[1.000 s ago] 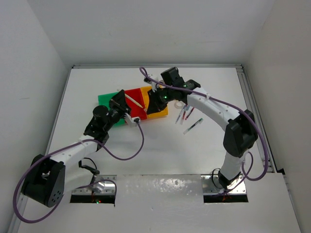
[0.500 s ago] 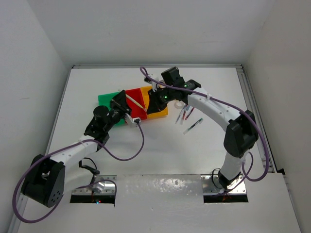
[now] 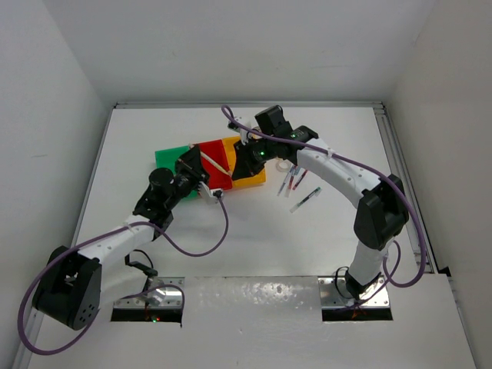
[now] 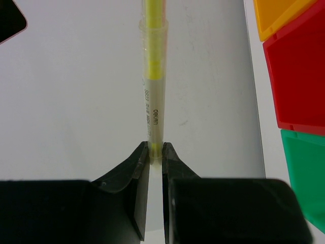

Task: Sort the stationery into containers
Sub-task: Close the pen cap on the pen.

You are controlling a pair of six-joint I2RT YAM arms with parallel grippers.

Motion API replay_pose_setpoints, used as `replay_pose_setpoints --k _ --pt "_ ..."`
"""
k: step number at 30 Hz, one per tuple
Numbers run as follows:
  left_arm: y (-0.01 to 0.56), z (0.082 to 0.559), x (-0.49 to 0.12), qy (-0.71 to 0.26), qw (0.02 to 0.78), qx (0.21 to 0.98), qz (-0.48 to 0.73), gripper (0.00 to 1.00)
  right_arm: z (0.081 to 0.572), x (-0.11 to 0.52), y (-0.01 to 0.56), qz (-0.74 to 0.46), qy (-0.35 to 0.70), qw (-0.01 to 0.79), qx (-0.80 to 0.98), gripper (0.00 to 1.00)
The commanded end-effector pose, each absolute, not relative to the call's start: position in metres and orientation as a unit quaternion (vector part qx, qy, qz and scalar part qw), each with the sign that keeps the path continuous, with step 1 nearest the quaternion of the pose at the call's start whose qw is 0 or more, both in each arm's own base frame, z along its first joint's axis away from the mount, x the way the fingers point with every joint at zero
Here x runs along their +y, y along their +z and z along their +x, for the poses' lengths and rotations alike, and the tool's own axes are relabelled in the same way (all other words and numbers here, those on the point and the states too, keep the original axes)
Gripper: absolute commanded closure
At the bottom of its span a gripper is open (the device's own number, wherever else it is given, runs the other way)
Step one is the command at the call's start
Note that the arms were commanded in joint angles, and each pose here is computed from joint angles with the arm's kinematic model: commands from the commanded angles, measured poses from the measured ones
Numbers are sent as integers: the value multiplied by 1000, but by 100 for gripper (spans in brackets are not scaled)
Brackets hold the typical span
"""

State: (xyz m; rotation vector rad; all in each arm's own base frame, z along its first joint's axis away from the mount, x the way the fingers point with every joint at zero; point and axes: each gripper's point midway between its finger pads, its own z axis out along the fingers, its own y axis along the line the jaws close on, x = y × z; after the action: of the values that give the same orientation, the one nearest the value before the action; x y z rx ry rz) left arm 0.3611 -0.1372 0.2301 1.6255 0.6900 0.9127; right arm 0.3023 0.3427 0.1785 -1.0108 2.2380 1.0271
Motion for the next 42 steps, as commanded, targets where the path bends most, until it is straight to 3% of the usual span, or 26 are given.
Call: replay_pose_setpoints --k 1,42 --pt "243 357 -142 388 560 279 676 100 308 347 216 -380 386 285 791 100" --pt "266 356 -148 431 561 221 672 100 285 327 210 -404 364 239 804 100"
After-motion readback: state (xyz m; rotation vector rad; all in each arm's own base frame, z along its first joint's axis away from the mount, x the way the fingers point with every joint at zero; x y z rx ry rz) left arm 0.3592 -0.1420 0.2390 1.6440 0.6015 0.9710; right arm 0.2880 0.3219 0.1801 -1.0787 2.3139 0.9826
